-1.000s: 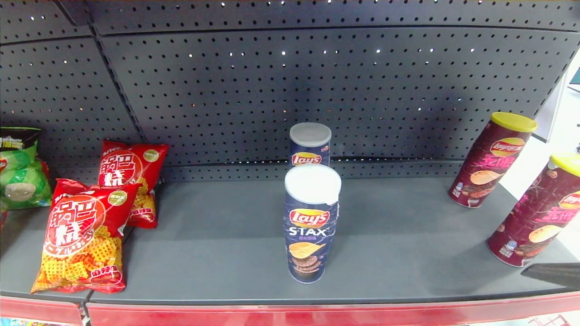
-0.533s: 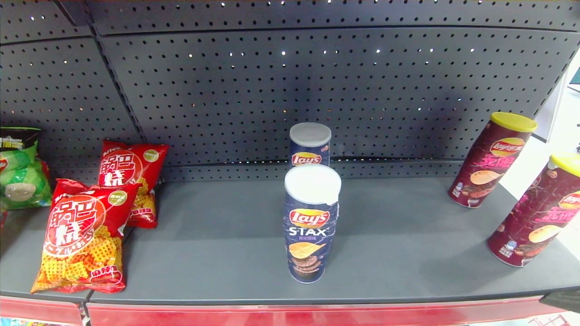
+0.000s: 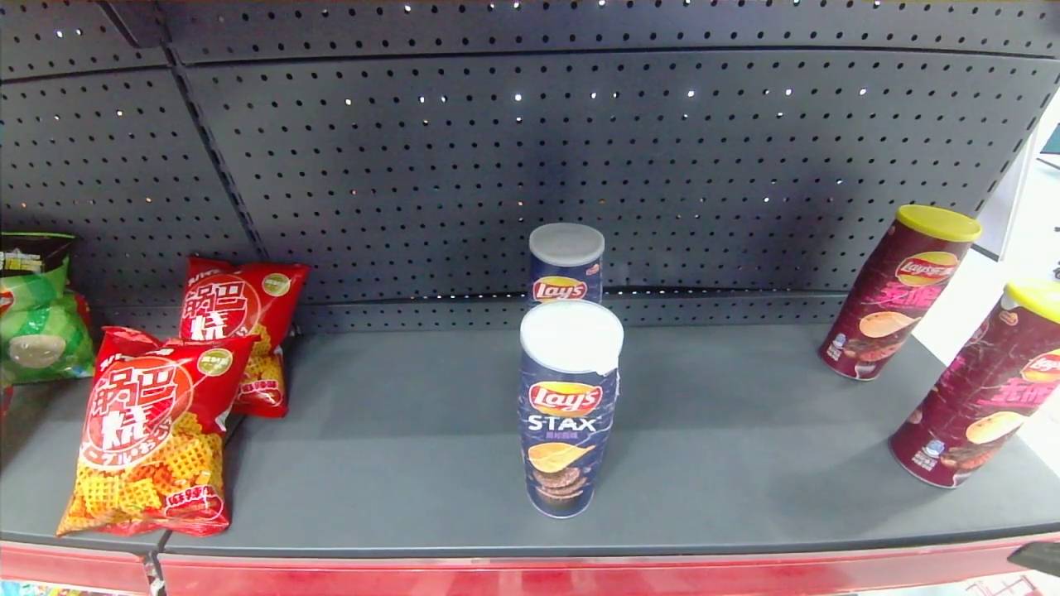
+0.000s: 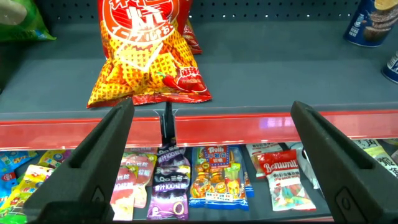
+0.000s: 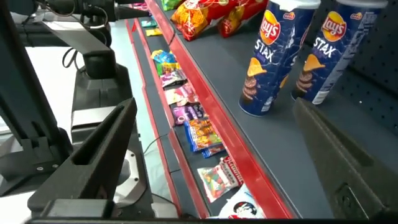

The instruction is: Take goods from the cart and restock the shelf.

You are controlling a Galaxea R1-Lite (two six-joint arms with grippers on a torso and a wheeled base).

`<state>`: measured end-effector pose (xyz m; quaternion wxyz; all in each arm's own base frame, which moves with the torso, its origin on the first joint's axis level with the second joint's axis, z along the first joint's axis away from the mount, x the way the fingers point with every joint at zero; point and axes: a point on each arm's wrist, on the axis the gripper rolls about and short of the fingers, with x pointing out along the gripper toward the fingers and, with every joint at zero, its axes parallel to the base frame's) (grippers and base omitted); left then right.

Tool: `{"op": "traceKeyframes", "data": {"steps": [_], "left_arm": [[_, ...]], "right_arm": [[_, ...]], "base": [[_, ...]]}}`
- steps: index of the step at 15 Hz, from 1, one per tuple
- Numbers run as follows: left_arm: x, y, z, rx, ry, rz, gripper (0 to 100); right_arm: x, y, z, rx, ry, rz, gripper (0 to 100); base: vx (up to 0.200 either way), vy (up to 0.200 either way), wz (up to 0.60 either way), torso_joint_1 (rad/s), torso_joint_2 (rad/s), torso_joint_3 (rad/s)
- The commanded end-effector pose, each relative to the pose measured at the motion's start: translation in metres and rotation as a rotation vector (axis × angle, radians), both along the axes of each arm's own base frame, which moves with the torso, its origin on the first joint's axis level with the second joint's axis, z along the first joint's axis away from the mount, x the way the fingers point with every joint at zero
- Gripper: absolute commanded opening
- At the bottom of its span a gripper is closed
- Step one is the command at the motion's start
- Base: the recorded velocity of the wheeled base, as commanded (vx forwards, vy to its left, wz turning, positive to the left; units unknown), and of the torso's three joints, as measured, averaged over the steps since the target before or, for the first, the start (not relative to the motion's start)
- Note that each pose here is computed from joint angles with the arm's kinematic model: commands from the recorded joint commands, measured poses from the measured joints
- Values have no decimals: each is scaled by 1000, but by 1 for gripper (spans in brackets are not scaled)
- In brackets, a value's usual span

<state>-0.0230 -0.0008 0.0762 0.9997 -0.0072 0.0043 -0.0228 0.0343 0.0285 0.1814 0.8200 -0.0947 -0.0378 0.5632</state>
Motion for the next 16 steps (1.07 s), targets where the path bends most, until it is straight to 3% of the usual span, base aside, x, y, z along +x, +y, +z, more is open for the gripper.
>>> {"op": "traceKeyframes", "data": {"steps": [1,4,8,16], "left_arm": [[0,0,0,-1,1,0,100],[0,0,0,0,1,0,100],[0,0,0,0,1,0,100],[0,0,0,0,2,0,100]], "right_arm": [[7,3,2,-14,10,10,100],[32,10,22,-32,10,18,100],[94,46,50,-71,39,133,100],[152,88,29,-155,117,225,100]], "base": [[0,0,0,0,0,0],[0,0,0,0,0,0],[0,0,0,0,0,0],[0,0,0,0,0,0]]}}
